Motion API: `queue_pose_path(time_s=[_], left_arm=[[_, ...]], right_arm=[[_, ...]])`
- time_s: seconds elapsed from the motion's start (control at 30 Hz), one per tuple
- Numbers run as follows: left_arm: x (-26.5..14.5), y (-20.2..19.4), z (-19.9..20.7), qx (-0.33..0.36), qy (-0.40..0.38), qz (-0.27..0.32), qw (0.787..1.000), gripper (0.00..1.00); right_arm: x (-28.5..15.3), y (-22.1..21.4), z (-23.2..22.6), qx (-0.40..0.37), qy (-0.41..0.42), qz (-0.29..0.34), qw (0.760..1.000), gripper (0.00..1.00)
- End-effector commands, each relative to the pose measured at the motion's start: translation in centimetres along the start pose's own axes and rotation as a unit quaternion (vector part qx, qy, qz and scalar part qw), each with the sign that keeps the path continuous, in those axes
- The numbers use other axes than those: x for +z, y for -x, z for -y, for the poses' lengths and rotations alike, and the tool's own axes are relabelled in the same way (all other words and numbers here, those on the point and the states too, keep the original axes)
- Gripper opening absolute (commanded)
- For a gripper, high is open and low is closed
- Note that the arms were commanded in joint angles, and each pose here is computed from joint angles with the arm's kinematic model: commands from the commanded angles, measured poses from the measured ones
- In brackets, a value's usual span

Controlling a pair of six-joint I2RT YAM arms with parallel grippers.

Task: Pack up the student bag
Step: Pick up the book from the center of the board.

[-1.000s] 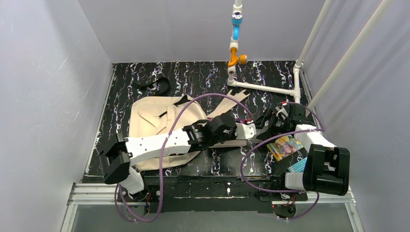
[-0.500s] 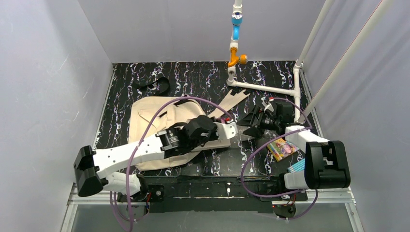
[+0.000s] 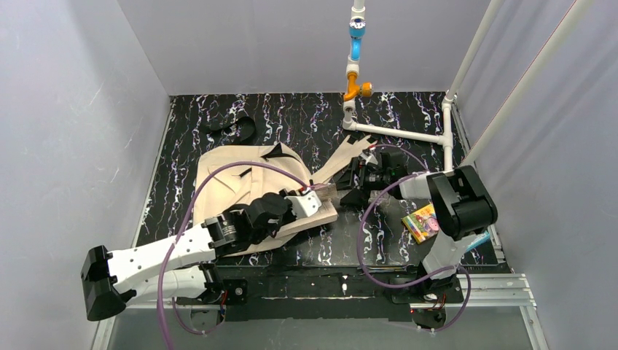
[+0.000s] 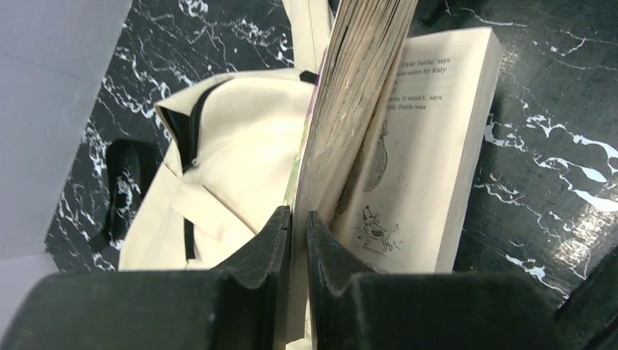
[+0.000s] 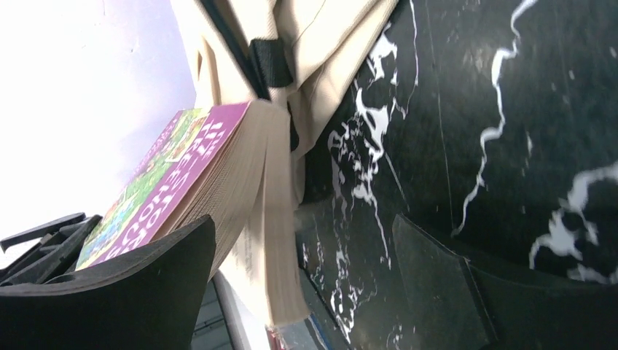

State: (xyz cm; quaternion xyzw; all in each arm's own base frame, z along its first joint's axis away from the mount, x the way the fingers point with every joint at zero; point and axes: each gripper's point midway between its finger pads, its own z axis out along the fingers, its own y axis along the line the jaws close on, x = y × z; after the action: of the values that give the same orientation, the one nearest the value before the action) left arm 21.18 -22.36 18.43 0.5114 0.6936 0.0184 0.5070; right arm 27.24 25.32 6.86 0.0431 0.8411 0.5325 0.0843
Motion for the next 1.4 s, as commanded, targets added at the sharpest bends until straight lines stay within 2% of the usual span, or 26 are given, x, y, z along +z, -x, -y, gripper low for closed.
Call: queue_pose_path(time_s=[0.0,0.1,0.33,0.47,0.6,0.67,0.73,0.87,1.13,1.37], left_arm=[[-0.9,-1.3,-1.0,-0.039,0.036,-0.008,0.999,0.0],[-1.1,-1.6,-0.7,-0.045,0.028,-0.008,0.999,0.0],[-1.3,-1.5,1.3,-0.051,-0.027,0.011,0.998,0.0],[-1.6,-1.6,2.5,-0.051,-0.061,0.014,0.997,0.0],[-2.2,-2.2,3.7,-0.045,-0.094,0.005,0.995,0.0],[-2.4,-2.6,3.6,-0.047,-0.093,-0.003,0.995,0.0],[-2.6,-2.9,3.3,-0.048,-0.086,-0.011,0.995,0.0],[-2.7,-3.5,3.5,-0.048,-0.087,-0.013,0.995,0.0],[-2.5,-3.9,5.1,-0.042,-0.122,-0.018,0.991,0.0],[-2.3,-4.7,6.4,-0.033,-0.152,-0.038,0.987,0.0]], right_arm=[[2.3,-0.3,-1.4,-0.025,0.024,-0.033,0.999,0.98],[3.5,-1.6,-1.5,0.014,0.024,-0.049,0.998,0.98],[3.6,-2.3,-3.6,0.117,0.075,-0.028,0.99,0.98],[4.0,-3.2,-5.1,0.134,0.109,-0.039,0.984,0.98],[3.2,-3.2,-6.4,0.148,0.142,-0.022,0.978,0.95],[2.3,-3.3,-5.6,0.155,0.132,-0.012,0.979,0.98],[0.9,-2.6,-2.9,0.17,0.092,0.019,0.981,0.98],[-1.2,-2.6,0.9,0.146,0.015,0.027,0.989,0.99],[0.3,-1.1,-2.3,0.085,0.059,0.013,0.995,1.0],[3.3,-2.0,-3.5,0.084,0.083,-0.012,0.993,1.0]])
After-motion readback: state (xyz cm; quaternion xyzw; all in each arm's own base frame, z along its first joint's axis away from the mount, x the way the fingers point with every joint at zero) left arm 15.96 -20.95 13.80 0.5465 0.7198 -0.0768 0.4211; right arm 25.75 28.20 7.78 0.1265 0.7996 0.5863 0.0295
